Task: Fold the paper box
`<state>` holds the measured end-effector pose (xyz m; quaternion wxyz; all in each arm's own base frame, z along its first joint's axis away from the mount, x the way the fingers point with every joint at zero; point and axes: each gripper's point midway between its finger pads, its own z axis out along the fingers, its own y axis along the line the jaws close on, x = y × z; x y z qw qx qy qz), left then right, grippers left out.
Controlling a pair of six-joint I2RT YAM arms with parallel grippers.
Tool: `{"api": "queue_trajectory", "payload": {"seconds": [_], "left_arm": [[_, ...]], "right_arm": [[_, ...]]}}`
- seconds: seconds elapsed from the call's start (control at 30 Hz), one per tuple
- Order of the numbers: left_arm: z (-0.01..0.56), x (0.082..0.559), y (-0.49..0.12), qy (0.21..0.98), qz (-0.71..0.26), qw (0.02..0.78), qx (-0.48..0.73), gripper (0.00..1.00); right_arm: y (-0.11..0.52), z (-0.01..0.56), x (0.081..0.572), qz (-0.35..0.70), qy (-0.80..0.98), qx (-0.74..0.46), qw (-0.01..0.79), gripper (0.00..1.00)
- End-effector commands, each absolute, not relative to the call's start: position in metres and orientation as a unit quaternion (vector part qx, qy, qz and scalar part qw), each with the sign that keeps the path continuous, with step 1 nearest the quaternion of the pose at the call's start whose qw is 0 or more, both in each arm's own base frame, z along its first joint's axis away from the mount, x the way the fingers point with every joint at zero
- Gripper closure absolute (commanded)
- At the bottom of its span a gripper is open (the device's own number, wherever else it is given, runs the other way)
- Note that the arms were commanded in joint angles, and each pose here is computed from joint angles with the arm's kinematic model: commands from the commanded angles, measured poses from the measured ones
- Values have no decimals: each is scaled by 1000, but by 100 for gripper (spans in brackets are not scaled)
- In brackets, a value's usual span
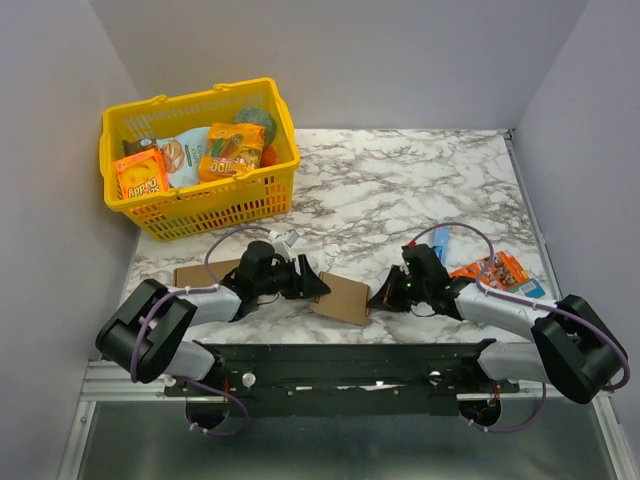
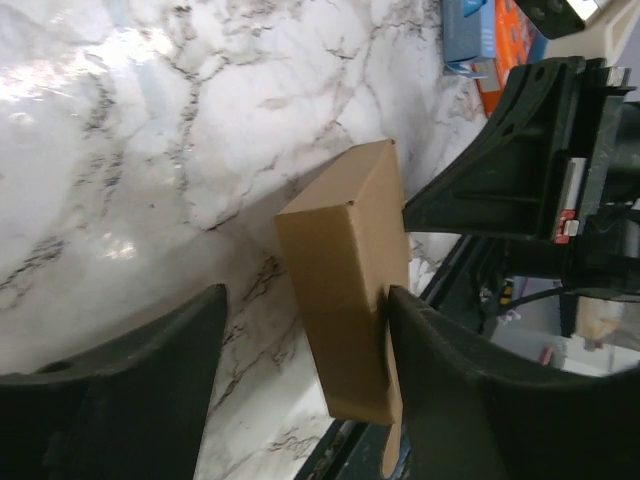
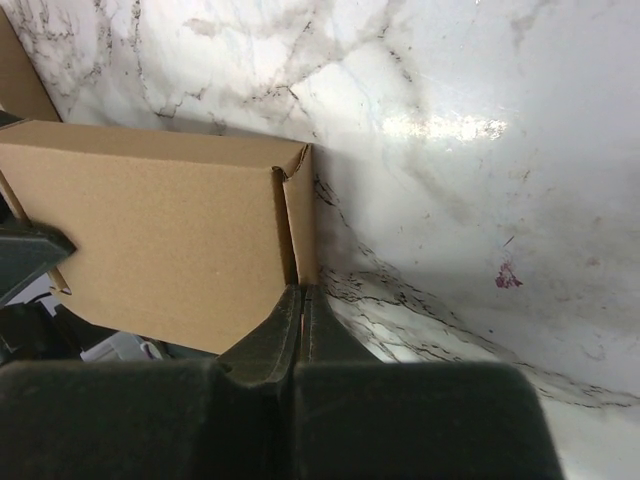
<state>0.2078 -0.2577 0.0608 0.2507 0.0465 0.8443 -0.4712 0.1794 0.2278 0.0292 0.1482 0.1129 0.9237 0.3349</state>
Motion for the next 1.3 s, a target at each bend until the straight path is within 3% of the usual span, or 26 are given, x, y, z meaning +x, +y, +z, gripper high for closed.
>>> {"api": "queue_trajectory", "payload": {"seconds": [0.0, 0.1, 0.2, 0.23, 0.33, 0.4, 0.67, 0.9, 1.27], "left_arm": [[81, 203, -281, 814, -527, 236, 62, 43], [85, 205, -285, 810, -536, 228, 61, 63], [89, 205, -288, 811, -542, 214, 46, 69], [92, 206, -288, 812, -544, 208, 41, 69], [94, 203, -288, 820, -540, 186, 28, 72], [101, 202, -288, 820, -546, 172, 13, 72], [115, 198, -274, 821, -558, 116, -22, 71], [108, 198, -251, 818, -564, 77, -80, 69], [120, 201, -237, 798, -583, 66, -137, 67]], "right_arm": [[203, 4, 170, 267, 948, 101, 142, 99], [208, 19, 178, 280, 943, 62, 171, 94], [212, 42, 188, 288, 933, 16, 216, 81], [213, 58, 195, 294, 923, 2, 249, 65], [219, 104, 205, 292, 888, -80, 347, 41], [226, 122, 204, 282, 864, -146, 390, 33], [278, 177, 199, 208, 787, -322, 483, 25], [324, 167, 177, 117, 758, -412, 493, 13], [354, 133, 171, 33, 744, -463, 481, 14]]}}
